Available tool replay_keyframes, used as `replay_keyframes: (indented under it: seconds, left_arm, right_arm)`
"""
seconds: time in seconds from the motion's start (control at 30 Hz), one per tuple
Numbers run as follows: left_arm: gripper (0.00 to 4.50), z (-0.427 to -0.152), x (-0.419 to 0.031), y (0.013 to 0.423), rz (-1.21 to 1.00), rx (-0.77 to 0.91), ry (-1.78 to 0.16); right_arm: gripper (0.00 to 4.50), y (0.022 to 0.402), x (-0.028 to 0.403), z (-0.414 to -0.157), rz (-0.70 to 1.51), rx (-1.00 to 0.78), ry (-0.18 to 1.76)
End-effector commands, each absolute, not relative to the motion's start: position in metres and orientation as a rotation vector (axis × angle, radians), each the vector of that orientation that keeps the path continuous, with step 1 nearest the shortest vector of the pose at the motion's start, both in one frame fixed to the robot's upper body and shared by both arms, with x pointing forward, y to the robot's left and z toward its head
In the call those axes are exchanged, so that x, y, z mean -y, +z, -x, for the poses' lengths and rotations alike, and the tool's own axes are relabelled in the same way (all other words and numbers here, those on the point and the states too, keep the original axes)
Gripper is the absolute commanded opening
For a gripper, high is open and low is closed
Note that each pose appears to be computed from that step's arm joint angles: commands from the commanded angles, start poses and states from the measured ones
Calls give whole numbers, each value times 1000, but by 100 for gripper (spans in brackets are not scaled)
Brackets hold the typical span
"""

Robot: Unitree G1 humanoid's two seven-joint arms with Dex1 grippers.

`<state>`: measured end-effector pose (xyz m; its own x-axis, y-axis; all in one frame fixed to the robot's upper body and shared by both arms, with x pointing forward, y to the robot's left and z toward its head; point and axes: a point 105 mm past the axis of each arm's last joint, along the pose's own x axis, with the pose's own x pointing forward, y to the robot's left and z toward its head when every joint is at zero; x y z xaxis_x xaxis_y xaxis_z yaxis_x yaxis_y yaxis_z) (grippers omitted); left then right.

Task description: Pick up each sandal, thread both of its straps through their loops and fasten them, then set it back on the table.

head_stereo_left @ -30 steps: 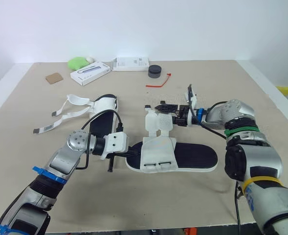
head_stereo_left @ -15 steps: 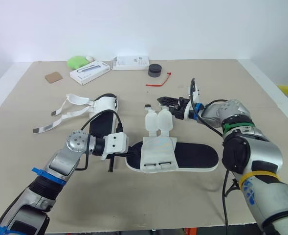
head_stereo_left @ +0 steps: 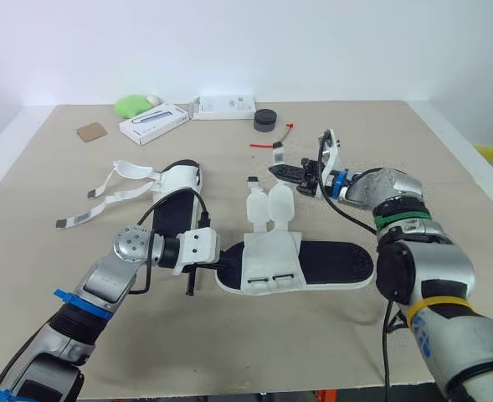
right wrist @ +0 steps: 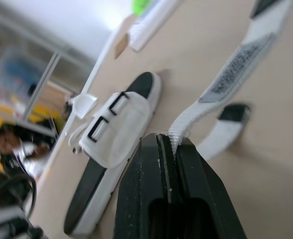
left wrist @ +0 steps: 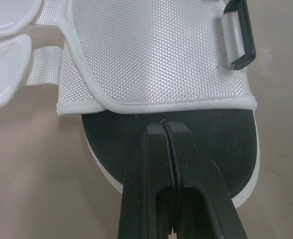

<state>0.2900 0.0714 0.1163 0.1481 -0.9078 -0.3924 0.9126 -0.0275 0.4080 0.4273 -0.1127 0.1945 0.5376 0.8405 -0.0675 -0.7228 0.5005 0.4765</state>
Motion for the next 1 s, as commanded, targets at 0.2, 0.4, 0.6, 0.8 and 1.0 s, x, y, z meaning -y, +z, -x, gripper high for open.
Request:
replay_keyframes:
  seconds: [0.2,0.4,0.6,0.8,1.0]
  left_arm:
    - [0,-286,-74,116,-668,-16,-1452]
    - [0,-286,-73,116,-660,-18,-1457]
    - [0,-286,-73,116,-659,-21,-1462]
    - [0,-286,-73,116,-660,-25,-1465]
    - [0,-287,-72,116,-660,-25,-1466]
  right_arm:
    - [9,213,84,-333,751,569,1312]
    - [9,192,82,-300,1266,942,1352]
    - [9,178,87,-277,1540,1230,1410]
    - [9,183,91,-274,1439,1243,1419]
    - [96,184,93,-277,1342,1132,1466]
